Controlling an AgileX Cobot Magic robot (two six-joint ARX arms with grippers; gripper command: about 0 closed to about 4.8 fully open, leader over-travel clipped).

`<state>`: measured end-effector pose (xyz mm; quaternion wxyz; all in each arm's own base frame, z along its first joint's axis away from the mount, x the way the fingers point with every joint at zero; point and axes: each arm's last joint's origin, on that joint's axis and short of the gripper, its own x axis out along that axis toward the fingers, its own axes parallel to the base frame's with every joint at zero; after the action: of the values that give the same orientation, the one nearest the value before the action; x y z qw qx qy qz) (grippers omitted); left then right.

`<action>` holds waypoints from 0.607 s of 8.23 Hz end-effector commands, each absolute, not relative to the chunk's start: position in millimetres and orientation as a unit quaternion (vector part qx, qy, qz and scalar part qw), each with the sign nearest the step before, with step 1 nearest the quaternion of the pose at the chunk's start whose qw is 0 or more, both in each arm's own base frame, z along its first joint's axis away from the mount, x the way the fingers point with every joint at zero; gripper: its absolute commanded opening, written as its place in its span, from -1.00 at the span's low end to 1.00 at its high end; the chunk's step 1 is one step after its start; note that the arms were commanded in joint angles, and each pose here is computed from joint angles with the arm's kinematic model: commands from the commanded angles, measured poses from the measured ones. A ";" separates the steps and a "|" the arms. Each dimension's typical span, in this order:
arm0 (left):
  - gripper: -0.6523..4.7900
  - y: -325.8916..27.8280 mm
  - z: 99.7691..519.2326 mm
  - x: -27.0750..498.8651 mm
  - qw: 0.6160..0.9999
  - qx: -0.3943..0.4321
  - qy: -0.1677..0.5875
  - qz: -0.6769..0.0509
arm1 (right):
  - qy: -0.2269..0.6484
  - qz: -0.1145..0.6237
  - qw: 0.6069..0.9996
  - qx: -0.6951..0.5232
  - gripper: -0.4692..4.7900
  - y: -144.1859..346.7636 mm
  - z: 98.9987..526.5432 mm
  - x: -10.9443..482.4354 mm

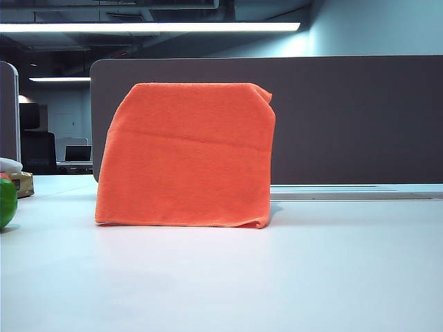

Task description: Pick up the cloth from the table and use it to cover the mirror.

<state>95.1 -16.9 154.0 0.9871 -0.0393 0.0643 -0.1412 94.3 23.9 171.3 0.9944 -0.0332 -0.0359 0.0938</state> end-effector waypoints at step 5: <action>-0.78 -12.6 165.6 96.5 0.998 -0.001 0.003 -0.066 | -0.116 0.036 0.991 -0.057 -0.84 5.2 186.5 94.9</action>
<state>96.4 -12.5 160.7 0.9975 0.0050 0.0261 -0.0660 95.8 5.7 182.3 0.9936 -0.0592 -0.0921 0.0280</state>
